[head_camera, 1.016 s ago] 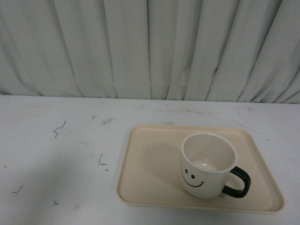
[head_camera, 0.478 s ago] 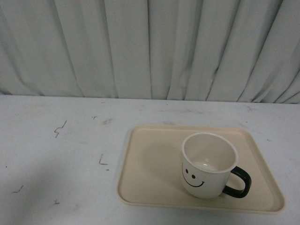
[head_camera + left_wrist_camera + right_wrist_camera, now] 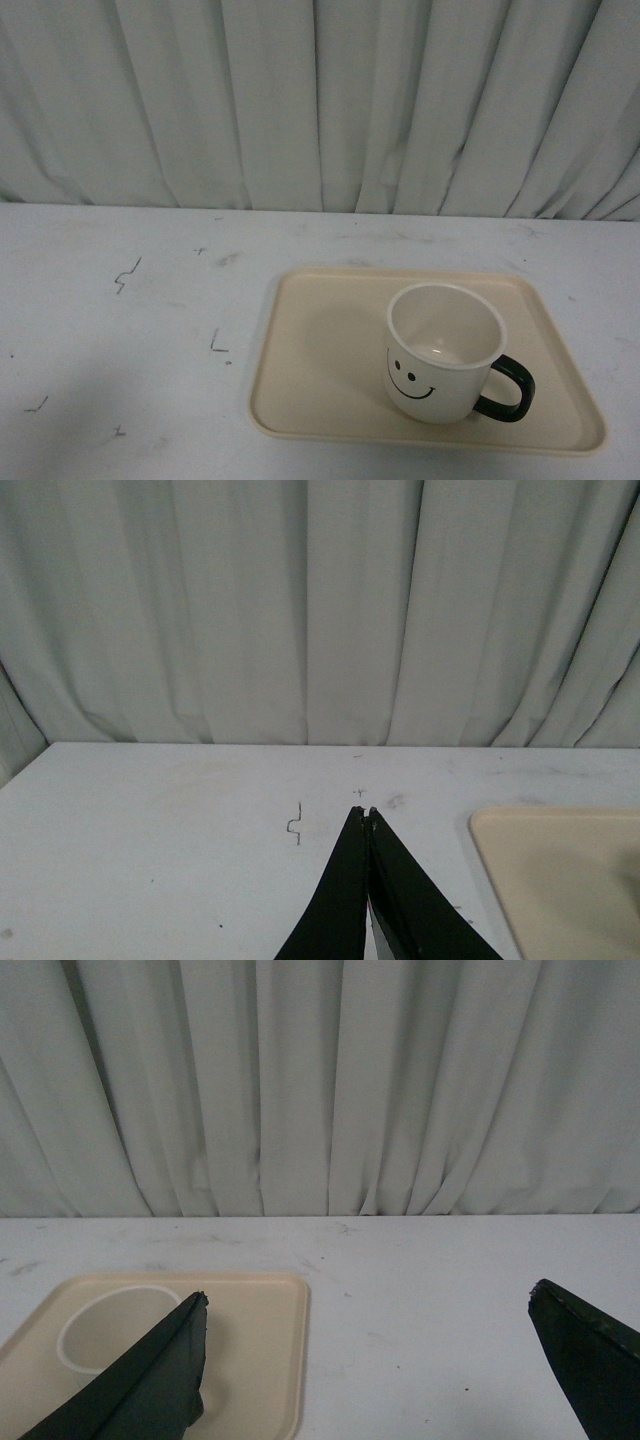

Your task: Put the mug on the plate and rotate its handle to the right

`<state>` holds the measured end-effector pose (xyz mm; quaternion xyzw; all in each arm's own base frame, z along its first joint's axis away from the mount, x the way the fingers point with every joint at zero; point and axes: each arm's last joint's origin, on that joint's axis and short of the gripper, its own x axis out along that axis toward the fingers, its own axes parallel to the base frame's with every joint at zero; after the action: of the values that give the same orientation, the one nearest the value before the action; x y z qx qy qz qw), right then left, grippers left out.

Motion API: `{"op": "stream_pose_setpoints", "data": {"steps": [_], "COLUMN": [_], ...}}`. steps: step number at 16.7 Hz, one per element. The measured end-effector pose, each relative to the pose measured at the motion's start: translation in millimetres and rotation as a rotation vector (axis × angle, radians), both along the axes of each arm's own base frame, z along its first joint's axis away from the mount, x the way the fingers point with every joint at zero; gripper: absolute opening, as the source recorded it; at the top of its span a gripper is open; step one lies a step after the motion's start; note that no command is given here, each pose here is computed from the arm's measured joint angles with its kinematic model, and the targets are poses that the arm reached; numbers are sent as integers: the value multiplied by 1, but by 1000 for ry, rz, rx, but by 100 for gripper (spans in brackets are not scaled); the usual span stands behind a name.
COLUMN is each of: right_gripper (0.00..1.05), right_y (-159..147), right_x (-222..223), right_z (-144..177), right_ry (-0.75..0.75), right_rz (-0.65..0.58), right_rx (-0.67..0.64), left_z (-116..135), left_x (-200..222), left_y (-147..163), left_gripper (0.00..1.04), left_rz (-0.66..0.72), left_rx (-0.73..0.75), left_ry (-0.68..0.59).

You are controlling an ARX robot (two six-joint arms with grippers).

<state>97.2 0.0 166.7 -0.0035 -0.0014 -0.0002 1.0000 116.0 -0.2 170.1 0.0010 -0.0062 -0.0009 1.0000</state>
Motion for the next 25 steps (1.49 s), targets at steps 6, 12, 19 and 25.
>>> {"op": "stream_pose_setpoints", "data": {"steps": [6,12,19,25], "right_gripper": [98,98,98,98], "right_y": [0,0,0,-5], "right_x": [0,0,0,6], "right_z": [0,0,0,-1], "right_ry": [0,0,0,25], "right_rz": [0,0,0,6], "right_rx": [0,0,0,28], "left_z": [-1,-4,-4,-4], "left_x": [-8,-18,-18,-18], "left_y": [0,0,0,0], "left_gripper": [2,16,82,98], "left_rz": [0,1,1,1], "left_rx": [0,-1,-2,-1], "left_ry": [8,14,14,14]}}
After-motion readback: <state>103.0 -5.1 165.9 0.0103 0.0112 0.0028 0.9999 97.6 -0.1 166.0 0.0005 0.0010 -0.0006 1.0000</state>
